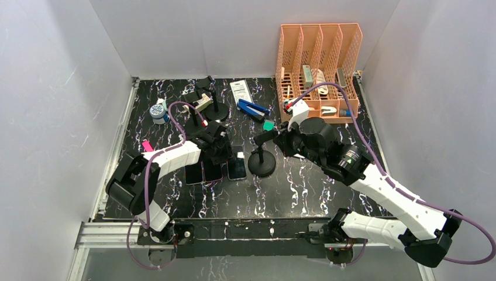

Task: Remove the phone from the phone stand
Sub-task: Place the phone at the center of the board.

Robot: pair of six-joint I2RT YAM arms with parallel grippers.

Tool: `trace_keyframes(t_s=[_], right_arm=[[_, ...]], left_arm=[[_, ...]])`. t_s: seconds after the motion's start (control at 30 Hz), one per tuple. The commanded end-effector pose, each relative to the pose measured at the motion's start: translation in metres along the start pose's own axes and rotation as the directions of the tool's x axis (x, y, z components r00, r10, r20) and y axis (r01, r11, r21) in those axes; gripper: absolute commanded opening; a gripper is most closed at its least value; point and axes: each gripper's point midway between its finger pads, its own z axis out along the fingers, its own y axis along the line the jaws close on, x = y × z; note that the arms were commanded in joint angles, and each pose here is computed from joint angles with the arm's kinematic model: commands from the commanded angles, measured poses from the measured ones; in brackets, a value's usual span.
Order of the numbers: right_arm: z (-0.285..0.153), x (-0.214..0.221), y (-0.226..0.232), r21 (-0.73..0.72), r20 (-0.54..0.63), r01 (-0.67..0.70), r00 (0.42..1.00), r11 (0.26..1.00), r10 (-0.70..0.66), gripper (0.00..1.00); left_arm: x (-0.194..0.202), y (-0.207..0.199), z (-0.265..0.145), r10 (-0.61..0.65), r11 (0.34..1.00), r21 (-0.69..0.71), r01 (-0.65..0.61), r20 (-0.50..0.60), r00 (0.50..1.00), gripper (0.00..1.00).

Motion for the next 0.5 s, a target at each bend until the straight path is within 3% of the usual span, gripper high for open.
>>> trace_keyframes(t_s=[0.0,0.27,0.47], right_arm=[[-0.013,-0.044,0.009,-0.049,0.159,-0.041,0.986,0.998,0.049,0.01],[-0.015,-0.045,0.011,-0.058,0.160,-0.044,0.986,0.997,0.053,0.01],[-0.016,-0.051,0.013,-0.065,0.169,-0.042,0.984,0.997,0.053,0.01]], left_arm=[[-0.009,-0.001,-0.014,0.015,1.000,-0.003,-0.015,0.035,0.999,0.42],[-0.020,-0.010,-0.044,0.021,0.999,0.042,-0.025,0.088,0.996,0.44],[-0.048,-0.030,-0.101,0.033,0.988,0.139,-0.067,0.233,0.972,0.53]])
